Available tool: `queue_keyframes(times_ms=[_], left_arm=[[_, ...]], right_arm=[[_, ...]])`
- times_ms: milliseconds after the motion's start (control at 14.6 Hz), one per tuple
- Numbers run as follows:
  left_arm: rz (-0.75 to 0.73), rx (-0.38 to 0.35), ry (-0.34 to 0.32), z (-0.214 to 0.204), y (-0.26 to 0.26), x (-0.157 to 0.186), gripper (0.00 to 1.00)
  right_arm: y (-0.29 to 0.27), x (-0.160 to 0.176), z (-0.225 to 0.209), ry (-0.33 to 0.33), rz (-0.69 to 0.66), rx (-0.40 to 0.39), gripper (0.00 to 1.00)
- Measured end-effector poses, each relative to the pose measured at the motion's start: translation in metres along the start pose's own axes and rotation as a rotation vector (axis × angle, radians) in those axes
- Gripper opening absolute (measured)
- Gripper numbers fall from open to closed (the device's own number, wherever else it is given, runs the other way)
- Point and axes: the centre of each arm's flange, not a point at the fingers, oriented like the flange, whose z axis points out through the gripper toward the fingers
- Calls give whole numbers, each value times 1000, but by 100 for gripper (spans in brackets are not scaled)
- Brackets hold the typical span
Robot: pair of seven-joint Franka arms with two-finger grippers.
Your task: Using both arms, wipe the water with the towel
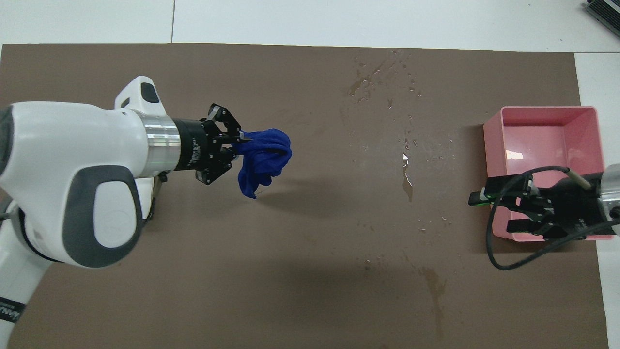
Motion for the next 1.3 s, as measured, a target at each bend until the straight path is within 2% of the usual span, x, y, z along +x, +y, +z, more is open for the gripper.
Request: queue_keyframes(times_ms=[206, 343, 480, 754, 1029, 1303], left_arm=[[-95, -22, -75, 21, -6, -57, 18], [-123, -35, -103, 31, -11, -85, 18], [-136, -51, -123, 42, -19, -108, 18], [-134, -71, -155, 62, -39, -142, 18], [-156, -171, -181, 62, -43, -168, 18], [-172, -226, -171, 58, -38, -162, 18]], right_arm=[[-36, -14, 55, 14, 168, 131, 100], [-45, -17, 83, -29, 285, 235, 100], [-40, -7, 91, -75, 382, 317, 100], [-36, 20, 104, -96, 535, 434, 100], [-41, 22, 121, -121, 591, 446, 100], [-41, 12, 138, -147, 594, 413, 100]])
